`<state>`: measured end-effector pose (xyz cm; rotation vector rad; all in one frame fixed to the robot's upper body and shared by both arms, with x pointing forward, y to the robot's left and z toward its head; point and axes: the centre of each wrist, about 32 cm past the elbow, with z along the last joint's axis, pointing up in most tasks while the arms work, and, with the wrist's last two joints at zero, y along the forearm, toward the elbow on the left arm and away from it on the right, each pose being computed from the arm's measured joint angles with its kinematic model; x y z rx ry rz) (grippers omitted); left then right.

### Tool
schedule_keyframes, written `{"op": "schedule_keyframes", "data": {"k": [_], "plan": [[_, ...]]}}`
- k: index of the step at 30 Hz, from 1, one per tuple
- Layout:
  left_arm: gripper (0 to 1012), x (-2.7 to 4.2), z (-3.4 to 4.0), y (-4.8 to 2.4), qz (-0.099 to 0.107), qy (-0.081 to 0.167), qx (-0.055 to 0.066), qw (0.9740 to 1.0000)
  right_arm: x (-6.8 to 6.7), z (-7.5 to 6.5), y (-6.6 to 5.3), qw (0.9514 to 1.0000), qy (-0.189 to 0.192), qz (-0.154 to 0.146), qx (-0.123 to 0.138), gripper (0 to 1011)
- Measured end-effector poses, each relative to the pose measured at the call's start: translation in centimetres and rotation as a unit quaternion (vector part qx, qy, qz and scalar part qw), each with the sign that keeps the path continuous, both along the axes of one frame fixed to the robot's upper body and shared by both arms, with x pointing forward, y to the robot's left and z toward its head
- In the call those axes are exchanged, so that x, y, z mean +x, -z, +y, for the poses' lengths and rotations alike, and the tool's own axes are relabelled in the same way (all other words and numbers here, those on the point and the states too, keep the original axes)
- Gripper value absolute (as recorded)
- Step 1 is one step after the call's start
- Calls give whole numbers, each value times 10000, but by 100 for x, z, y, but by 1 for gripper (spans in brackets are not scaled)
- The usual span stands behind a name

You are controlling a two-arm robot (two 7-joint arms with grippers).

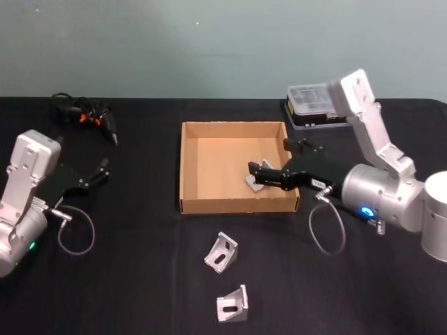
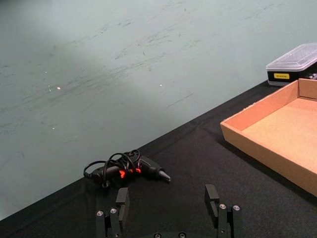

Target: Use one hand to pick up the angle iron from the table and place it into the box.

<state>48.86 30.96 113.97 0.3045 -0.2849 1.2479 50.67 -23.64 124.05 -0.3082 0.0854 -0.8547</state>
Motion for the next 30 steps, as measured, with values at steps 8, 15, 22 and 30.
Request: {"op": "schedule_keyframes", "data": {"k": [8, 15, 22, 30], "plan": [[1000, 0, 0, 0, 0, 0, 0, 10000, -268, -143, -209, 9956, -914, 152, -150, 1003], [1000, 0, 0, 0, -1, 0, 0, 10000, -341, -294, -264, 9765, -2009, 589, -519, 1003], [1000, 0, 0, 0, 0, 0, 0, 10000, -369, -398, -212, 9588, -2579, 894, -782, 1003], [1000, 0, 0, 0, 0, 0, 0, 10000, -349, -417, -132, 9419, -3025, 1081, -975, 1003]]}}
